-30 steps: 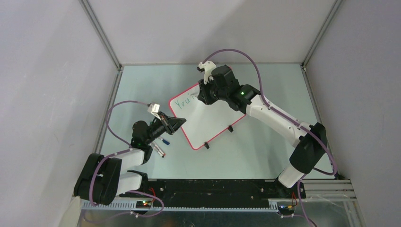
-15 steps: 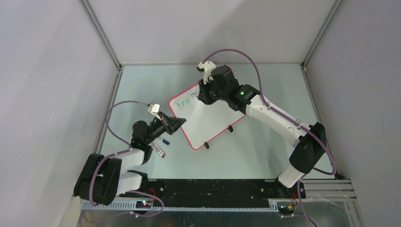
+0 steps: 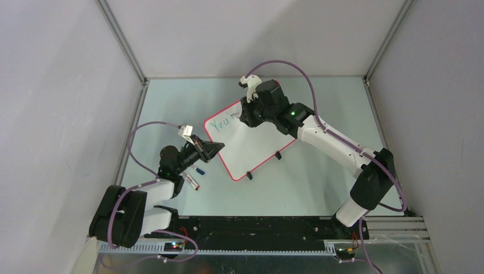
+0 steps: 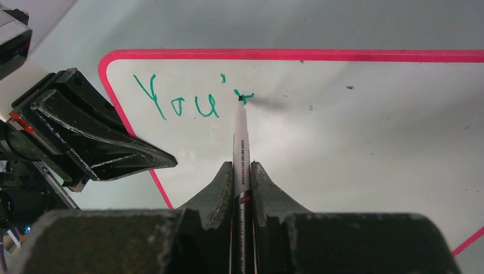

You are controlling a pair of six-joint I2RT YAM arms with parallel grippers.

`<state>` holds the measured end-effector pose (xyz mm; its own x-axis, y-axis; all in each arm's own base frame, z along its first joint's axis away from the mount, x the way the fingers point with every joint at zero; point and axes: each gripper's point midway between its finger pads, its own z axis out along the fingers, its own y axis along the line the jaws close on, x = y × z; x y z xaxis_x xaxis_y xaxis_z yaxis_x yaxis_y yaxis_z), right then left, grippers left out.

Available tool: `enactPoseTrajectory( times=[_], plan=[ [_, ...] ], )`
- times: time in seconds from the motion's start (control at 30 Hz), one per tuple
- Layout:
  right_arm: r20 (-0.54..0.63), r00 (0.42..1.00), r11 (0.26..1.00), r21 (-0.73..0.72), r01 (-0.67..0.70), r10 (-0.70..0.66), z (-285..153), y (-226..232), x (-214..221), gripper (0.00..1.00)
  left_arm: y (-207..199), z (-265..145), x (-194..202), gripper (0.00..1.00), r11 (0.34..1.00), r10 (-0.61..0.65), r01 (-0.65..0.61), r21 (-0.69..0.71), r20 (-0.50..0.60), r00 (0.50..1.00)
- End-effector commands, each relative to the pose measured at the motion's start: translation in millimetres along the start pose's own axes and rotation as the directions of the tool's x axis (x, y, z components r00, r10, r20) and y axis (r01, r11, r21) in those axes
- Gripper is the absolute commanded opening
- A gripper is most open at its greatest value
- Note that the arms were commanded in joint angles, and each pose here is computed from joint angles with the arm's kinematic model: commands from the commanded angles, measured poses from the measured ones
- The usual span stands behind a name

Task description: Write a sentence on the whiteboard

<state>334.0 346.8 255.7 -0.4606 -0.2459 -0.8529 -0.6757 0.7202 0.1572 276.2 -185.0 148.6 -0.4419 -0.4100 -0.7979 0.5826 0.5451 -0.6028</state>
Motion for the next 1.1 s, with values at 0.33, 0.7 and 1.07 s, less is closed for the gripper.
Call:
enactPoseTrajectory(
  times=[0.33,0.7,1.07],
  plan=[
    [0.084,0.996,1.000,0.005,0.004,-0.004,-21.5,-0.2,-24.9,0.00,4.8,0.9,-0.8,0.05,0.994,0.109,-0.109,-0.007,-0.005,0.994],
    [0.121,0.993,1.000,0.026,-0.003,0.000,-29.4,-8.4,-31.2,0.00,5.0,1.0,-1.2,0.05,0.994,0.108,-0.108,-0.008,-0.004,0.994],
    [0.098,0.995,0.998,0.060,-0.001,-0.005,-22.9,-19.0,-22.7,0.00,4.8,0.8,-0.6,0.05,0.994,0.107,-0.107,-0.007,-0.005,0.994]
  ],
)
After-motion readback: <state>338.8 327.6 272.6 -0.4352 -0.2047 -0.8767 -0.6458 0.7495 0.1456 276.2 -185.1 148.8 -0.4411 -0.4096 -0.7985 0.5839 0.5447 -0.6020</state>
